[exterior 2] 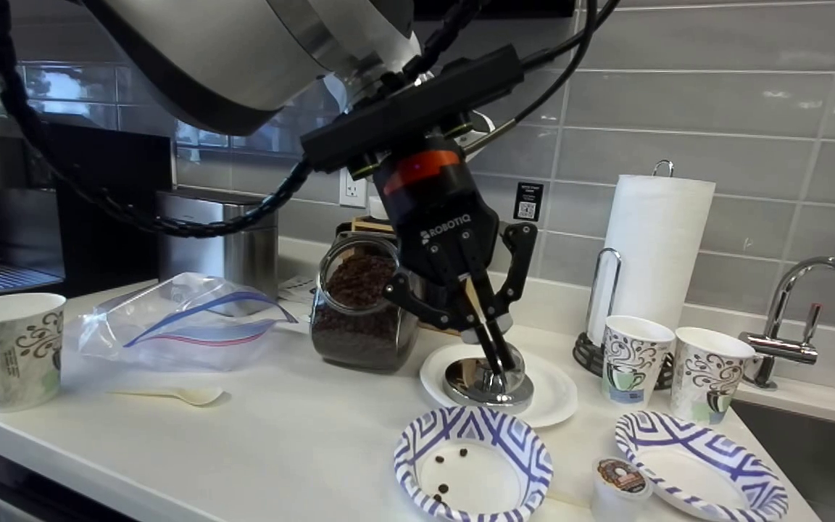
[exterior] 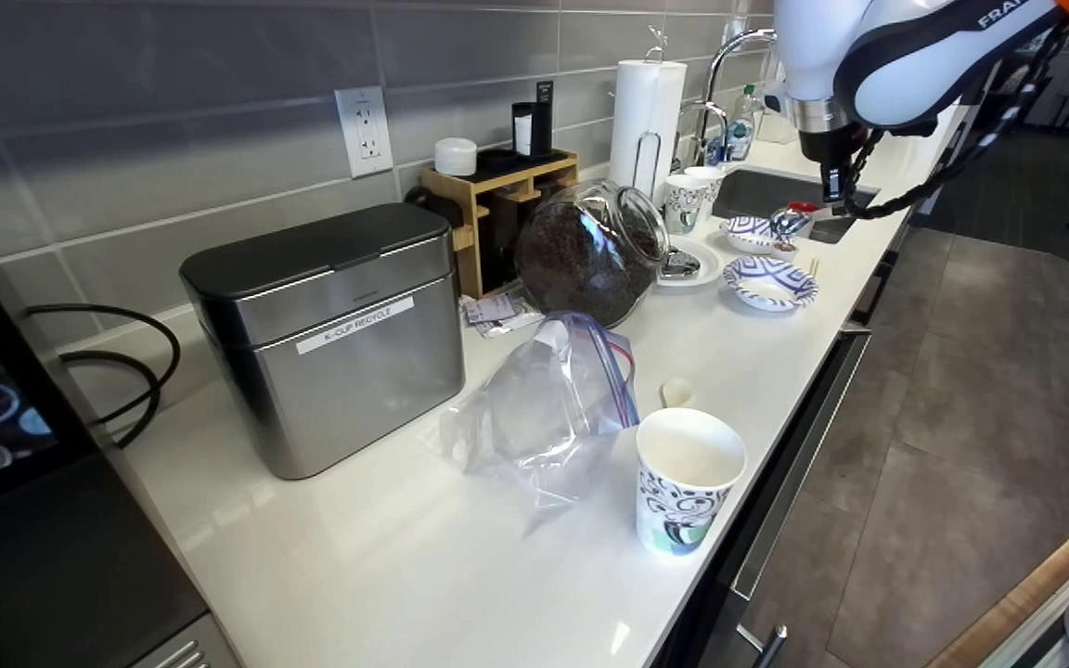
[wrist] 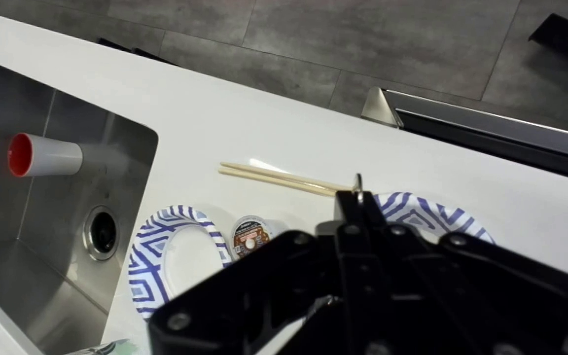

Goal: Use the spoon to put some of the contents of the jar in the plate

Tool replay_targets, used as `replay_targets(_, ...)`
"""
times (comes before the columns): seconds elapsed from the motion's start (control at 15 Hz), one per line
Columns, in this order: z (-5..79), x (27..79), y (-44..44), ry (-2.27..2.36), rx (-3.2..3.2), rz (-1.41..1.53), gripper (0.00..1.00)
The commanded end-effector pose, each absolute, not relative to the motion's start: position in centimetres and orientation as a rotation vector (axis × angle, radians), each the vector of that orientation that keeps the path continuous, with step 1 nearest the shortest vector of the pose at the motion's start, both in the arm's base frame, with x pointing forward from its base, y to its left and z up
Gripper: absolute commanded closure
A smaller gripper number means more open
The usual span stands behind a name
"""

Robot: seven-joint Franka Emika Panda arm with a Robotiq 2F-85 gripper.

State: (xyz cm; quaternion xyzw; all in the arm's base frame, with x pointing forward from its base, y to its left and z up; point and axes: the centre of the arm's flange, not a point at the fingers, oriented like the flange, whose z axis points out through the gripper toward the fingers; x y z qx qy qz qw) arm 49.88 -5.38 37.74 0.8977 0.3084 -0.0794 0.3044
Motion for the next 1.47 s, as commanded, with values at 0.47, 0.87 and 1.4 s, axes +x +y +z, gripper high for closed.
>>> replay_targets(0.47, 42.1, 51.1, -11.8, 0.963, 2.940, -0.089, 0.99)
replay_targets(0.87, 43.6, 53.1, -11.8, 1.181, 3.188, 0.027, 0.99)
replay_targets(1.4, 44.2, 54.0, -8.9, 1.427, 3.346, 0.013, 0.97)
